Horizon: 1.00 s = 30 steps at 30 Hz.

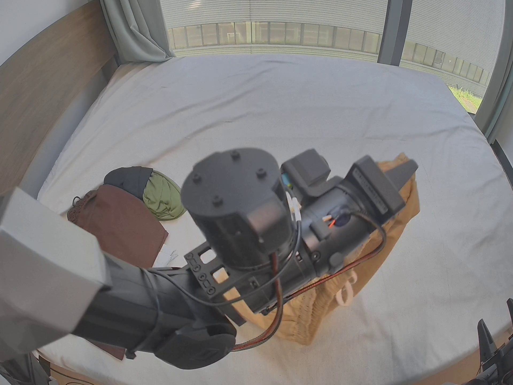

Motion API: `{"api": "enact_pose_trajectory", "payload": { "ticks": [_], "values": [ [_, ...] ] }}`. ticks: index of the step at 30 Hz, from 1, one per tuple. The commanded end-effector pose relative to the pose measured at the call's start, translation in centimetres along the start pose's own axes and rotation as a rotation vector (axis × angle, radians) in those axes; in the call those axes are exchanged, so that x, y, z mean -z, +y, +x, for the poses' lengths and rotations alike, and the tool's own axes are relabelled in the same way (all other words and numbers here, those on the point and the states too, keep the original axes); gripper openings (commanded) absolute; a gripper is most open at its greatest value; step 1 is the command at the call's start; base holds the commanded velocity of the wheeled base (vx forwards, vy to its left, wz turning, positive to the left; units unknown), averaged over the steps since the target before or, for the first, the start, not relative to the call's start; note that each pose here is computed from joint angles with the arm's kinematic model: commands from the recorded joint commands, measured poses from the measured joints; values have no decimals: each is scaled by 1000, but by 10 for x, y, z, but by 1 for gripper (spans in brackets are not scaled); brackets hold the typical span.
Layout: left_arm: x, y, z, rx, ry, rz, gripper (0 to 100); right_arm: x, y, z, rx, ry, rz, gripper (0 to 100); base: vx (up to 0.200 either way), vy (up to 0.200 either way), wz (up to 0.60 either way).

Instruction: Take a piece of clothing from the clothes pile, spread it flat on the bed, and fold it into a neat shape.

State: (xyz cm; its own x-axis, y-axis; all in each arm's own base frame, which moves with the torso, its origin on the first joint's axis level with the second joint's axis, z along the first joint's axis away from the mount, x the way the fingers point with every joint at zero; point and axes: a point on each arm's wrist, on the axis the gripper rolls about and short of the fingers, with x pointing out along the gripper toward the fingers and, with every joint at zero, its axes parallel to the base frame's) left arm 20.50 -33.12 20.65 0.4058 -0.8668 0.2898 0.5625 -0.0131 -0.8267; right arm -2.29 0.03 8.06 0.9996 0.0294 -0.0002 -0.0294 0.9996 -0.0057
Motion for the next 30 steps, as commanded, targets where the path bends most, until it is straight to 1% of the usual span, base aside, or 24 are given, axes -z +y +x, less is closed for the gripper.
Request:
{"api": "enact_pose_trajectory", "payload": {
  "ticks": [1,2,5,8,9,10,12,14,16,17,20,22,23,24,26,27,28,30],
  "values": [
    [-20,-62,0,162,-49,-70,0,5,0,0,-1,1,0,100,0,0,0],
    [-27,-74,0,193,-66,-92,0,5,0,0,-1,1,0,100,0,0,0],
    [-41,-95,-5,226,-96,-119,0,5,0,0,-1,1,0,100,0,0,0],
    [-56,-109,-18,237,-127,-112,0,5,0,0,-1,1,0,100,0,0,0],
    [-56,-109,-18,237,-127,-112,0,5,0,0,-1,1,0,100,0,0,0],
    [-63,-93,-29,165,-137,-98,0,5,0,0,0,1,0,100,0,0,0],
    [-64,-73,-38,89,-133,-81,0,5,0,0,-1,1,0,100,0,0,0],
    [-67,-41,-51,-24,-139,-39,0,5,0,0,0,1,0,100,0,0,0],
    [-65,-24,-59,-80,-122,0,0,5,0,0,0,1,0,100,0,0,0],
    [-63,-11,-67,-112,-103,32,0,5,0,0,-1,1,0,100,0,0,0],
    [-61,17,-81,-151,-76,75,0,5,0,0,0,1,1,100,0,0,0],
    [-59,45,-91,-183,-78,119,0,5,0,0,0,1,1,100,0,0,0],
    [-58,50,-92,-191,-78,129,0,5,0,0,0,1,1,100,0,0,0],
    [-56,64,-97,-204,-79,161,0,5,0,0,0,1,1,100,0,0,0],
    [-52,79,-103,-219,-81,198,0,5,0,0,0,1,1,100,0,0,0],
    [-47,93,-108,-254,-66,227,0,5,0,0,0,1,1,100,0,0,0],
    [-44,99,-113,-289,-46,240,0,5,0,0,0,1,1,100,0,0,0],
    [-43,103,-118,-310,-27,244,0,5,0,0,0,1,1,100,0,0,0]
  ]
}}
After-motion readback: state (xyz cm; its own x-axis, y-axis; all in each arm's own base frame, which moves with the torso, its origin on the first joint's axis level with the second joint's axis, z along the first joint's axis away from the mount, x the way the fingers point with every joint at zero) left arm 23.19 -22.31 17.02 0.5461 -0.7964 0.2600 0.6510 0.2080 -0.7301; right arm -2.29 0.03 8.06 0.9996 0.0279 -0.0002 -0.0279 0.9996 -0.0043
